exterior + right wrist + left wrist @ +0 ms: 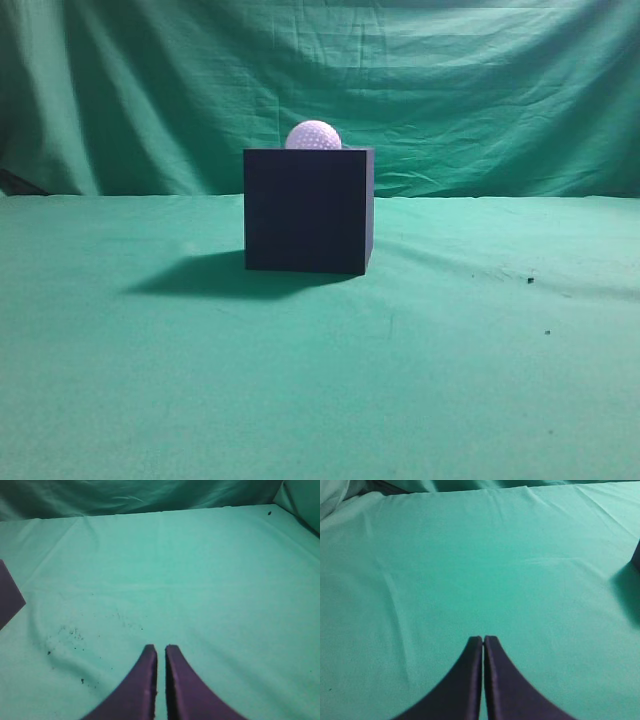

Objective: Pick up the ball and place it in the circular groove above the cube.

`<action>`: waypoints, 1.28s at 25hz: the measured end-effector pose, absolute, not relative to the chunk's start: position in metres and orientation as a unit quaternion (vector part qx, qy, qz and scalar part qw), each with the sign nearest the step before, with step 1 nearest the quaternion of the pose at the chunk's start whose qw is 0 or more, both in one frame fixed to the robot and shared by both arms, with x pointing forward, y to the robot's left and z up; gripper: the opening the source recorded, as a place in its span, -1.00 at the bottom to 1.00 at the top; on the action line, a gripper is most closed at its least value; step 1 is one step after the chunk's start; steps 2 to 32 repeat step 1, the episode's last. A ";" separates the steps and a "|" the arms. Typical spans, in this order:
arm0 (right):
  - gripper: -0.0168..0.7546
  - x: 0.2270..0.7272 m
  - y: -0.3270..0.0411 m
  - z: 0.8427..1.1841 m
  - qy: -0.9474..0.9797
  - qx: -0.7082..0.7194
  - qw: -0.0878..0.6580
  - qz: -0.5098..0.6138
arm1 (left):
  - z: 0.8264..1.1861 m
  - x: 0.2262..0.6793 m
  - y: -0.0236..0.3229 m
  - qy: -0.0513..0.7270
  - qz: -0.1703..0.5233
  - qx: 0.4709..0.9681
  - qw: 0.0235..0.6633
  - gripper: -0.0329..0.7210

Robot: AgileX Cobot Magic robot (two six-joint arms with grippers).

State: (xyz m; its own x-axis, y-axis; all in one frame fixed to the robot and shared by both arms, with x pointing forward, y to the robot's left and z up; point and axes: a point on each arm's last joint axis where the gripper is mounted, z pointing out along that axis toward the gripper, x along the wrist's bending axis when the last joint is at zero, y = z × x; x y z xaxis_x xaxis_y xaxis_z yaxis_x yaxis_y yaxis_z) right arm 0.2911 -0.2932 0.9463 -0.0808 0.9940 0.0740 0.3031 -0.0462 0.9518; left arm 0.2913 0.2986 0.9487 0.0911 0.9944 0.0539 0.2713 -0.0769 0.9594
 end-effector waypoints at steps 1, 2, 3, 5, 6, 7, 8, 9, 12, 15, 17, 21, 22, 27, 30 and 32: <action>-0.96 0.291 -0.293 0.946 0.577 0.562 0.379 0.455 | 0.949 0.291 0.299 0.526 0.421 0.601 0.429 -0.91; -0.96 0.291 -0.293 0.946 0.577 0.562 0.379 0.455 | 0.949 0.291 0.299 0.526 0.421 0.601 0.429 -0.91; -0.96 0.291 -0.293 0.946 0.577 0.562 0.379 0.455 | 0.949 0.291 0.299 0.526 0.421 0.601 0.429 -0.91; -0.96 0.291 -0.293 0.946 0.577 0.562 0.379 0.455 | 0.949 0.291 0.299 0.526 0.421 0.601 0.429 -0.91; -0.96 0.291 -0.293 0.946 0.577 0.562 0.379 0.455 | 0.949 0.291 0.299 0.526 0.421 0.601 0.429 -0.91; -0.96 0.291 -0.293 0.946 0.577 0.562 0.379 0.455 | 0.949 0.291 0.299 0.526 0.421 0.601 0.429 -0.91; -0.96 0.291 -0.293 0.946 0.577 0.562 0.379 0.455 | 0.949 0.291 0.299 0.526 0.421 0.601 0.429 -0.91; -0.96 0.291 -0.293 0.946 0.577 0.562 0.379 0.455 | 0.949 0.291 0.299 0.526 0.421 0.601 0.429 -0.91; -0.96 0.291 -0.293 0.946 0.577 0.562 0.379 0.455 | 0.949 0.291 0.299 0.526 0.421 0.601 0.429 -0.91; -0.96 0.291 -0.293 0.946 0.577 0.562 0.379 0.455 | 0.949 0.291 0.299 0.526 0.421 0.601 0.429 -0.91; -0.96 0.291 -0.293 0.946 0.577 0.562 0.379 0.455 | 0.949 0.291 0.299 0.526 0.421 0.601 0.429 -0.91; -0.96 0.291 -0.293 0.946 0.577 0.562 0.379 0.455 | 0.949 0.291 0.299 0.526 0.421 0.601 0.429 -0.91; -0.96 0.291 -0.293 0.946 0.577 0.562 0.379 0.455 | 0.949 0.291 0.299 0.526 0.421 0.601 0.429 -0.91; -0.96 0.291 -0.293 0.946 0.577 0.562 0.379 0.455 | 0.949 0.291 0.299 0.526 0.421 0.601 0.429 -0.91; -0.96 0.291 -0.293 0.946 0.577 0.562 0.379 0.455 | 0.949 0.291 0.299 0.526 0.421 0.601 0.429 -0.91; -0.96 0.291 -0.293 0.946 0.577 0.562 0.379 0.455 | 0.949 0.291 0.299 0.526 0.421 0.601 0.429 -0.91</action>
